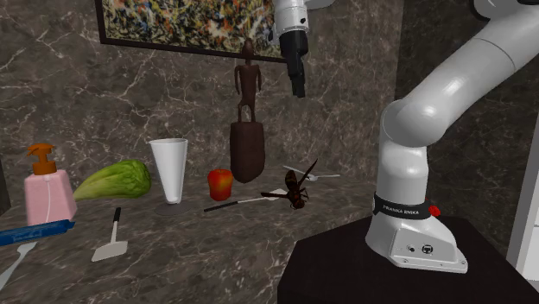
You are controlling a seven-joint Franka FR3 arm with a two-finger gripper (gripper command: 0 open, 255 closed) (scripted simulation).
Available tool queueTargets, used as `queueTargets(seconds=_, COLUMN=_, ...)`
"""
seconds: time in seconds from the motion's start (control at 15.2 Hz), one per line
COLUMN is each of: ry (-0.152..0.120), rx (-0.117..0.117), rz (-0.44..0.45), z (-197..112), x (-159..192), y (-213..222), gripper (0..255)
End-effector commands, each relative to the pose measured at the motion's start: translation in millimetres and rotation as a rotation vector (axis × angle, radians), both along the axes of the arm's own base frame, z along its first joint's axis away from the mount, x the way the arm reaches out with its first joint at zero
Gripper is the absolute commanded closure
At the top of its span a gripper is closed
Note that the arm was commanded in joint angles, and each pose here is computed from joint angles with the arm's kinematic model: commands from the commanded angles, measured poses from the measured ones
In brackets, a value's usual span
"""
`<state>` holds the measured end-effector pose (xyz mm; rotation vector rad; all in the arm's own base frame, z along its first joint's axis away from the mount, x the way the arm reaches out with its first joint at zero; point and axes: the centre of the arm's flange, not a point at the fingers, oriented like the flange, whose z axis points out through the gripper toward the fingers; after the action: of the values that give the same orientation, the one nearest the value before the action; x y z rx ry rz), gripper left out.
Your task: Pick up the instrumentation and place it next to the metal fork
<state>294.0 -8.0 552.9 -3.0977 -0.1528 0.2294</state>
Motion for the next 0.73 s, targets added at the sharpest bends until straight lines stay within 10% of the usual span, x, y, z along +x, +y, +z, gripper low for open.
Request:
queueTargets(seconds=0.0, ry=0.000, rx=0.000, rz=0.000, z=0.0, x=0.0, y=0.0, gripper=0)
queueTargets(seconds=0.66, ry=-0.082, rx=0.025, rz=0.292, z=-115.1, x=45.5, y=-21.8, gripper=0)
